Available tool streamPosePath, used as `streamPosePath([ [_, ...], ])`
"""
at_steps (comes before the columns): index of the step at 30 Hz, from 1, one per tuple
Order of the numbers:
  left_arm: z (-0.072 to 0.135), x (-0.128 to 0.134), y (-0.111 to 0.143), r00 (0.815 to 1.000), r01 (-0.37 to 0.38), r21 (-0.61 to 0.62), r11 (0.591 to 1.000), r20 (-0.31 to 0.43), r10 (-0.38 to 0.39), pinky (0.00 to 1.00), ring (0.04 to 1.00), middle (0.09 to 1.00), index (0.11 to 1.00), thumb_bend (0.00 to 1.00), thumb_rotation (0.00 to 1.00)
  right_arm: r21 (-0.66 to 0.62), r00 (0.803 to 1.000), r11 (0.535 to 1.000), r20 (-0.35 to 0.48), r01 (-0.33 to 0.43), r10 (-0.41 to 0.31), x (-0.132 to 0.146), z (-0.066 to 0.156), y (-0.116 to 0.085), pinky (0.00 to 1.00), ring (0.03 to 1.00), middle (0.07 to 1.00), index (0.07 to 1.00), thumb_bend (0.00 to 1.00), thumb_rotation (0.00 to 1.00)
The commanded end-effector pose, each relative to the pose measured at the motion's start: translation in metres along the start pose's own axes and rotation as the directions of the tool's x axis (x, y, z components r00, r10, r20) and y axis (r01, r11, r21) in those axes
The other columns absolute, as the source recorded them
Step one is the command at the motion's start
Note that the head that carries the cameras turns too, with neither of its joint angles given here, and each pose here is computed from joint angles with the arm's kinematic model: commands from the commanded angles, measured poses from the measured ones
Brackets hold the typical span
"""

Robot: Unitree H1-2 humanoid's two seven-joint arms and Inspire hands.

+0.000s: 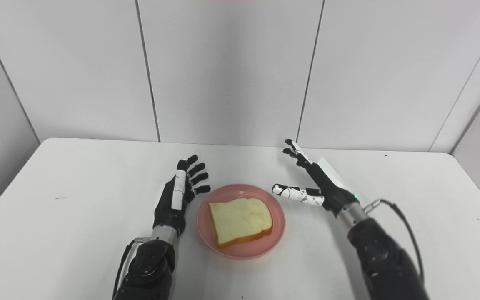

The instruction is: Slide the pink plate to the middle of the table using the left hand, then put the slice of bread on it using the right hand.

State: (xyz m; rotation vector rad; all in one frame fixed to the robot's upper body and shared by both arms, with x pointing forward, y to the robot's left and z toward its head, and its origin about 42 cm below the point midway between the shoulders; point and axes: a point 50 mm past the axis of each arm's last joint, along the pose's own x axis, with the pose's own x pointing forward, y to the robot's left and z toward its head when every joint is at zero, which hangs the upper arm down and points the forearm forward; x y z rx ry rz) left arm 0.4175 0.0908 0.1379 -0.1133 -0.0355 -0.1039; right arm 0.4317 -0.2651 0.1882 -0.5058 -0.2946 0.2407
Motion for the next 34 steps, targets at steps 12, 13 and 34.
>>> streamPosePath([
  [12,0.018,0.0,0.008,0.998,-0.033,0.058,0.998,0.063,0.029,0.82,0.894,0.9,0.878,0.99,1.0,0.283,0.996,0.955,-0.033,0.092,-0.086,0.009,0.01,0.019,0.95,0.959,0.973,1.0,0.97,0.94],
  [13,0.018,0.0,0.008,0.998,-0.035,0.057,0.998,0.06,0.032,0.82,0.896,0.9,0.88,0.99,1.0,0.287,0.995,0.952,-0.037,0.103,-0.096,0.009,0.01,0.022,0.95,0.958,0.974,1.0,0.96,0.95],
  [34,0.023,-0.001,0.009,0.995,-0.05,0.072,0.996,0.094,0.043,0.97,0.976,0.963,0.89,0.99,1.0,0.375,0.979,0.905,-0.117,0.202,-0.17,0.014,0.006,0.049,0.93,0.918,0.96,1.0,1.0,1.0],
])
